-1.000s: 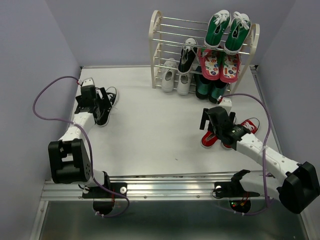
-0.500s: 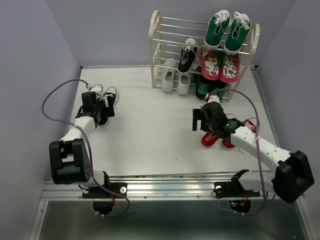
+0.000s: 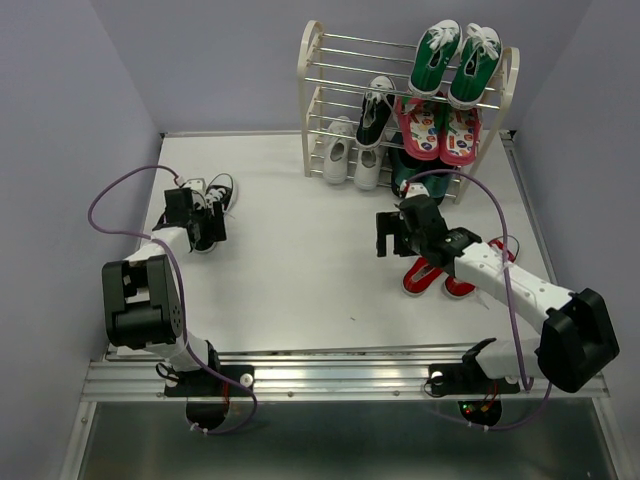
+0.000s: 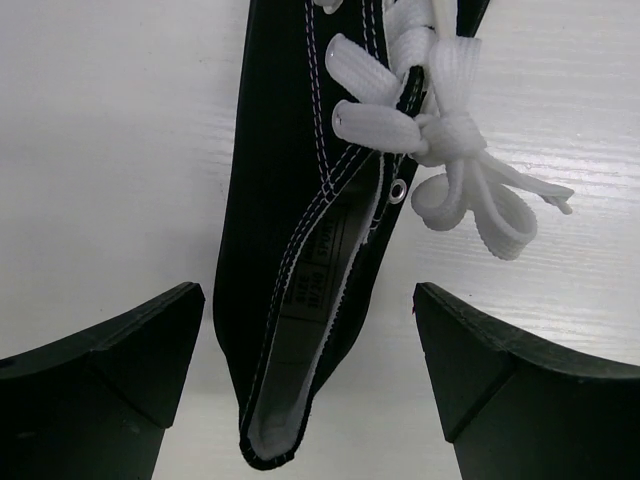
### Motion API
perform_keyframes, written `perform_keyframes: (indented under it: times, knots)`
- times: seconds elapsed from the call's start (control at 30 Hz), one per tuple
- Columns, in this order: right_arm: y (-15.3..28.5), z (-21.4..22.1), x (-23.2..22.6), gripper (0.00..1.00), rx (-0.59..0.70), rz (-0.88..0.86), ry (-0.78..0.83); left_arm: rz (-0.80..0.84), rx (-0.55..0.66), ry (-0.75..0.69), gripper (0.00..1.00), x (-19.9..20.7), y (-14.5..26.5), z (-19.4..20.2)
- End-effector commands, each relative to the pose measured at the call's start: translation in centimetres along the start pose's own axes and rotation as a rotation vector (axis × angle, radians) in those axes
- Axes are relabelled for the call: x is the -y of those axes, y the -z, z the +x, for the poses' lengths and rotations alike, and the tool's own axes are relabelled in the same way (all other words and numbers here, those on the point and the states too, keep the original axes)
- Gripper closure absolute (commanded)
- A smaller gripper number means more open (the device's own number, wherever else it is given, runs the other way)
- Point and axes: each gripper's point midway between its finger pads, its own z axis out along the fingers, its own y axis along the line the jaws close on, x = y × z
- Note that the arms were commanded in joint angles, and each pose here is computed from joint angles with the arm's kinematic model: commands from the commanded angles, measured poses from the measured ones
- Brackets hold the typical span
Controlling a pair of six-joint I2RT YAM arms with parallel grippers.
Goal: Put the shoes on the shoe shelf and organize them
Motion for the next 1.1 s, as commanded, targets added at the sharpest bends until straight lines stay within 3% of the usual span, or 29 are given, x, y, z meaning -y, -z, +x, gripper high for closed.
perform_keyframes:
  times: [0.0,0.63,0.8,0.97,1.07]
  knots:
    - [0.3,-3.1,-1.3,0.0,0.076,-0.044,-0.004,-0.009,0.071,-0.01,0.03,-0.5,0.8,-2.8]
    - [-0.7,-2.8,-0.4,0.0,0.061,0.015,0.016,-0.005,0.106,0.004,0.18,-0.5,0.6,-4.2]
    - [-0.7,-2.8,-0.2,0.0,0.066,0.026,0.016,-0.015,0.046,0.006,0.22,-0.7,-0.5,-3.0]
    - [-0.8,-2.6,-0.2,0.0,0.058,0.026,0.018,-0.033,0.032,0.023,0.4,-1.0,-0.8,-2.8]
    - [-0.9,-2.6,-0.1,0.0,0.06,0.03,0.02,-0.03,0.049,0.026,0.6,-0.9,-0.5,-3.1]
